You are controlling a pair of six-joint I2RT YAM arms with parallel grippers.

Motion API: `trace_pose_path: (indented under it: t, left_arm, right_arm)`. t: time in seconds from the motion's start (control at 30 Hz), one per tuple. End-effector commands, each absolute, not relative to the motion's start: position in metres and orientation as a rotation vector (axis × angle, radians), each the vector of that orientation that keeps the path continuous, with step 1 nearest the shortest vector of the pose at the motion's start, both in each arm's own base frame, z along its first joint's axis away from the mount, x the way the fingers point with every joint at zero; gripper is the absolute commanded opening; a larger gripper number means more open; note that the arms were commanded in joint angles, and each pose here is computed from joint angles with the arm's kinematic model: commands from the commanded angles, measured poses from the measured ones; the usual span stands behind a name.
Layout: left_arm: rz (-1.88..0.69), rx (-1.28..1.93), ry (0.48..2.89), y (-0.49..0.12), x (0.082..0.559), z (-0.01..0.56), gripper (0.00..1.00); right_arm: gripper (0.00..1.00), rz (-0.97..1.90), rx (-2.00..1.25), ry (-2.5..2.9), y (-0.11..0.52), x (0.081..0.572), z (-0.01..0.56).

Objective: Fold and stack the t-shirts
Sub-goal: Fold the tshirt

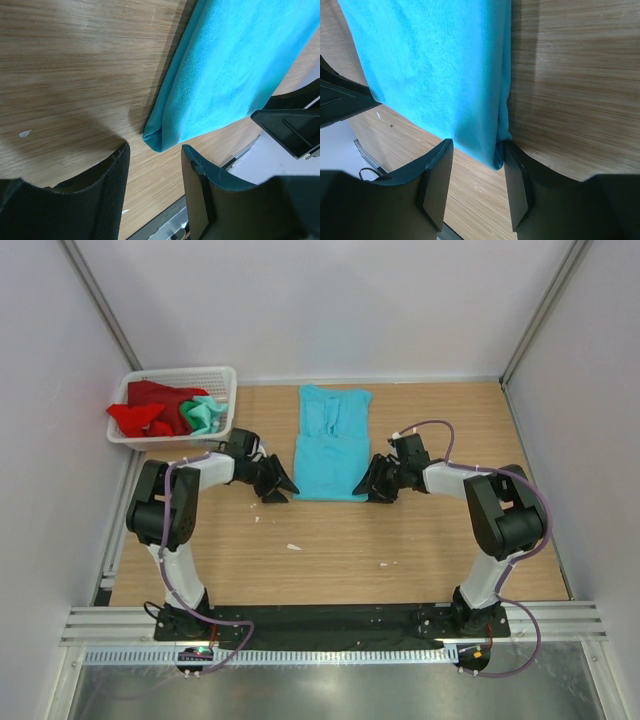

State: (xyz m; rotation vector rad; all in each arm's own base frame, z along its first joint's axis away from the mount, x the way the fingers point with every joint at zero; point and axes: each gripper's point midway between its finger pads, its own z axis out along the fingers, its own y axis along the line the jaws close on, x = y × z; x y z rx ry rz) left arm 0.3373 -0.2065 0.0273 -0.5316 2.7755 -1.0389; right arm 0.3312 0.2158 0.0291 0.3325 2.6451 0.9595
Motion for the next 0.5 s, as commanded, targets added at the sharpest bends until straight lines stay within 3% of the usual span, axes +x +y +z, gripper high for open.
trace_pose_path:
  t: [0.0,0.47]
  left_arm:
    - [-0.920,-0.508,2.878,-0.193,0.324,0.003,0.48]
    - [-0.914,-0.561,2.932,-0.193,0.319,-0.010,0.49]
  right_arm:
    - [0.51,0.882,0.315,2.707,0.205,0.323,0.014]
    - [0.41,0.891,0.338,2.727,0.203,0.322,0.004]
